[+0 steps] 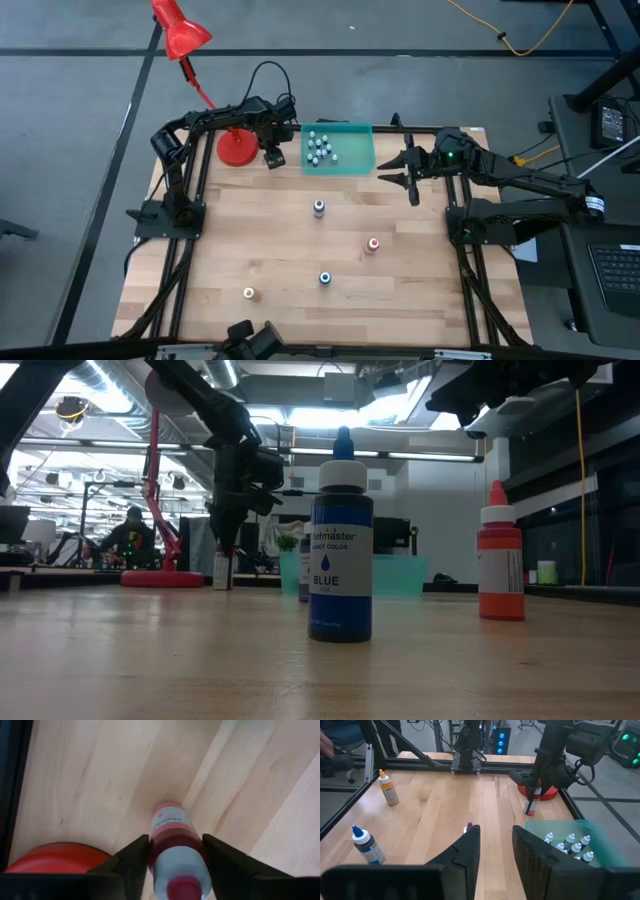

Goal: Pick & Place food coloring
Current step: Put the large pink food coloring bottle into the green bin

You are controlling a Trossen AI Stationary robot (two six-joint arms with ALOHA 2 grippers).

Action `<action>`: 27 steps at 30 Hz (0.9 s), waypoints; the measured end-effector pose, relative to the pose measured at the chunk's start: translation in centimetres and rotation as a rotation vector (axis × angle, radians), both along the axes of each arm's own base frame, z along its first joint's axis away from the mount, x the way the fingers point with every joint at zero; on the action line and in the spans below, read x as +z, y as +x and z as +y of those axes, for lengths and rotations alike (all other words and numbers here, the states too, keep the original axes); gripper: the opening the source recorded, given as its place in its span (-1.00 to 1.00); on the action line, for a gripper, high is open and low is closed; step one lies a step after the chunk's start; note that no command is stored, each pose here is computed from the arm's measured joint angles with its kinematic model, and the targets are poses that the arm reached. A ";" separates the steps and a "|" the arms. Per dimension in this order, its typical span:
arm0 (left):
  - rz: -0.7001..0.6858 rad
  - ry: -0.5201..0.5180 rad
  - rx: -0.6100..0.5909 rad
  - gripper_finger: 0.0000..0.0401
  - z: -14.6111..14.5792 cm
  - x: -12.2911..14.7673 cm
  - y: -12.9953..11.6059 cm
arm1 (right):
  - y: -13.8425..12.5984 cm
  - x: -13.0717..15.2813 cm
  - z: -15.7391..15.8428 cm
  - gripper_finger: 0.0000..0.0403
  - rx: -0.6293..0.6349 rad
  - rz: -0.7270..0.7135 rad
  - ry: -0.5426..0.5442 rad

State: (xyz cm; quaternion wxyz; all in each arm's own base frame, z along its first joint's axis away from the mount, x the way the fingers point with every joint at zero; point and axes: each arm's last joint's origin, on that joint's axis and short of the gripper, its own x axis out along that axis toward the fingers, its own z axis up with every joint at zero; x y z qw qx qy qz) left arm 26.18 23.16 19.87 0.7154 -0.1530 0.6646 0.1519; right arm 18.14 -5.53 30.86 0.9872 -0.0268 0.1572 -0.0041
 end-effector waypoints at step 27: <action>-0.324 0.248 -0.013 -0.27 -2.0 17.2 1.6 | -0.3 0.0 -0.8 -0.43 -0.041 0.000 -0.010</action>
